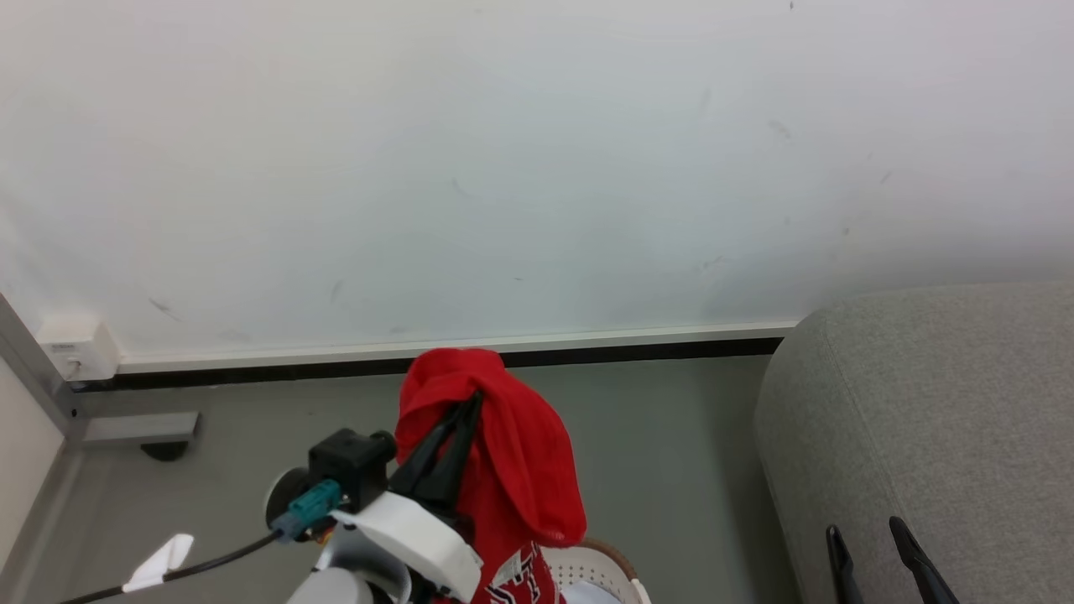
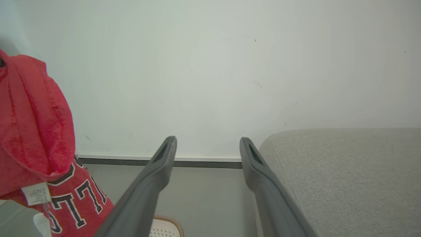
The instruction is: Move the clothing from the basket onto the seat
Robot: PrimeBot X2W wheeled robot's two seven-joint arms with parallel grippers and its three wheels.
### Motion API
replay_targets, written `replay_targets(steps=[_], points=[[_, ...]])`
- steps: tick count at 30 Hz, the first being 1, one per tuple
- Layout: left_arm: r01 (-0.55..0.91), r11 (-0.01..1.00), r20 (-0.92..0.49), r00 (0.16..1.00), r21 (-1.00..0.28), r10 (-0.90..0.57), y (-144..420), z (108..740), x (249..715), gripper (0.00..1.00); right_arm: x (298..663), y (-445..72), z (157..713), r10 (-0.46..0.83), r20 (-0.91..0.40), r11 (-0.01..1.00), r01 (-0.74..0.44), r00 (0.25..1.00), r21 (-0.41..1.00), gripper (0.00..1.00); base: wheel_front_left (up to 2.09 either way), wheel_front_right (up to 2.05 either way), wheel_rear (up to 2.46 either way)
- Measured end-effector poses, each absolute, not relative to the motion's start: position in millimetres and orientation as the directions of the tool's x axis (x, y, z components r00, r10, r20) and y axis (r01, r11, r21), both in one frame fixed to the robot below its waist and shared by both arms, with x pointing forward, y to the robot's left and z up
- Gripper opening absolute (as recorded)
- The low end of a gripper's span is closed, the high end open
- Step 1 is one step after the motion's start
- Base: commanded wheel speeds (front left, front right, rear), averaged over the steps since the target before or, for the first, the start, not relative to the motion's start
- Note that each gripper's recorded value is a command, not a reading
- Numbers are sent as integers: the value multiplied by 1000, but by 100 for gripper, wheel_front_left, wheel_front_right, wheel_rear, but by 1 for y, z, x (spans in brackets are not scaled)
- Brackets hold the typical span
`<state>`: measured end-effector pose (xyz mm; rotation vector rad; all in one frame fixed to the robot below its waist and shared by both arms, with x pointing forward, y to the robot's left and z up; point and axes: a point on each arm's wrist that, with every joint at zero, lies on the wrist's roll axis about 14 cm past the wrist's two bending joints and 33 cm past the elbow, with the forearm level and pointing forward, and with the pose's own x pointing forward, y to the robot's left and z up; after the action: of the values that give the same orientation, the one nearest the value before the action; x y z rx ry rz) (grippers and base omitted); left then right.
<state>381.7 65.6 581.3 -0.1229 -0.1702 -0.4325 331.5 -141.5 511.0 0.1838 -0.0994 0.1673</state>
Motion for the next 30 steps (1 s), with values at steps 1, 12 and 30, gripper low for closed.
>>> replay_targets(steps=[1,12,30], points=[[425,902,204,892,-75,-403,66,588,382,0,331,-142,512,155,116,970,-174,981,173,100,0,0,0],[416,909,301,871,-34,-388,73,635,386,0,327,-131,508,185,107,965,-202,977,170,100,0,0,0],[450,893,335,844,-16,-420,58,653,384,0,334,-64,517,404,122,904,-416,907,96,100,0,0,0]])
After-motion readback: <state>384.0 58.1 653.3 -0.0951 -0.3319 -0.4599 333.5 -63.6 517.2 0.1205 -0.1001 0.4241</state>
